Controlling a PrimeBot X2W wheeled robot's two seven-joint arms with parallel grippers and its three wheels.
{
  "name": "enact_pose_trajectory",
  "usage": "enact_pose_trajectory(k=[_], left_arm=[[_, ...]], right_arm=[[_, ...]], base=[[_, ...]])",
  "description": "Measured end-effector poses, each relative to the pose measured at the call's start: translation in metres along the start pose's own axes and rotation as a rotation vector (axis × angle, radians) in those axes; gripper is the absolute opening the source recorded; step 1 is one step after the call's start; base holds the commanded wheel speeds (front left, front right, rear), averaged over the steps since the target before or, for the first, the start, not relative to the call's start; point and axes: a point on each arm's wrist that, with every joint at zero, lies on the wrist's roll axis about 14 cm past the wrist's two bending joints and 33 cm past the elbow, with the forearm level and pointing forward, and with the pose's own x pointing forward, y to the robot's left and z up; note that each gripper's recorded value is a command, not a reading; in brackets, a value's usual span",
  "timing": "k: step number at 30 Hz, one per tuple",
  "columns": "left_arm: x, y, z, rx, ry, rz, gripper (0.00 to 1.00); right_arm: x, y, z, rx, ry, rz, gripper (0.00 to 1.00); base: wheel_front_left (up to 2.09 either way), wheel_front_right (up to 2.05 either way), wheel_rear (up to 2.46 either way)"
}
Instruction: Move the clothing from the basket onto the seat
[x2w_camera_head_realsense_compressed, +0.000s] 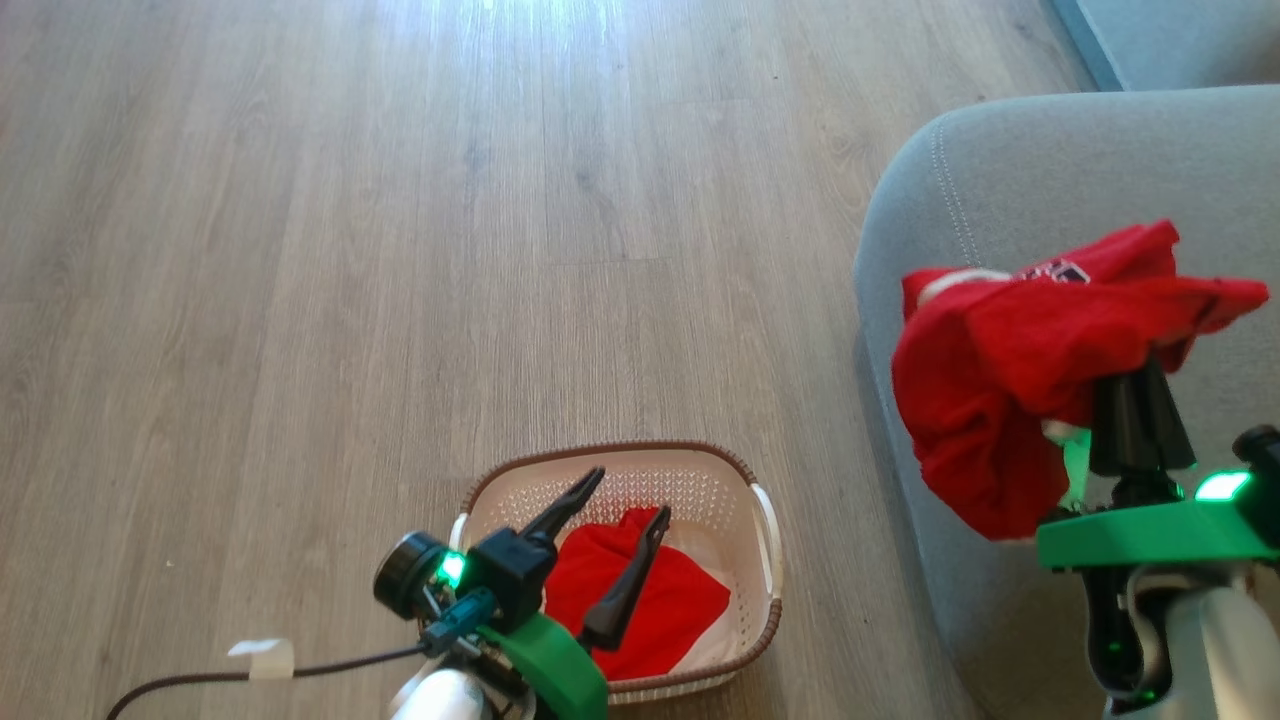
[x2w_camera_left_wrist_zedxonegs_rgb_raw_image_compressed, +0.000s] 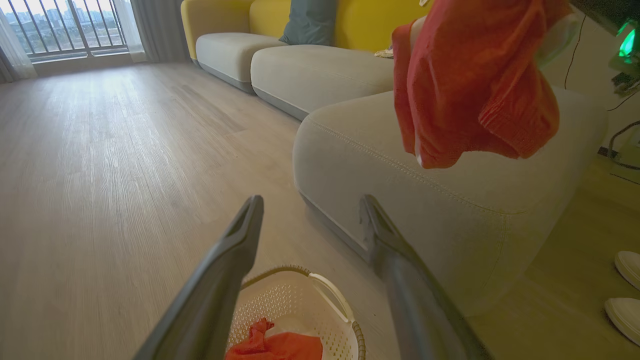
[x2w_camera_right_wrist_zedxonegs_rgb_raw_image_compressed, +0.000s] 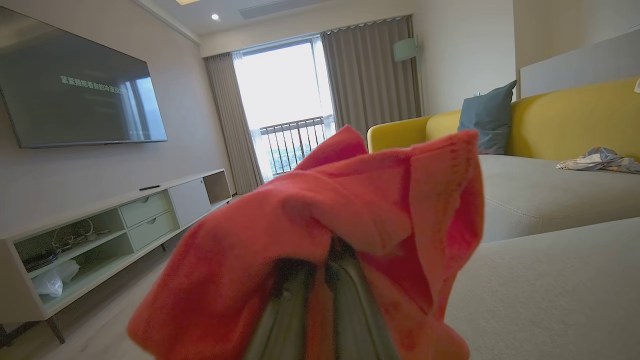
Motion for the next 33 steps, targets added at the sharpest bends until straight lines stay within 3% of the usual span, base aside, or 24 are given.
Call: enact_pose_trajectory(k=[11, 33], left_arm=[[-0.007, 0.003, -0.028, -0.01, 0.088, 0.01, 1.0], [-0.011, 0.006, -0.032, -0.015, 0.102, 0.023, 1.0]], right_arm=[[-0.013, -0.022, -0.026, 0.001, 0.088, -0.07, 0.0], [-0.013, -0.019, -0.032, 0.008, 0.104, -0.066, 0.0]], base=[[0.0, 0.0, 0.0], [0.0, 0.0, 0.0]])
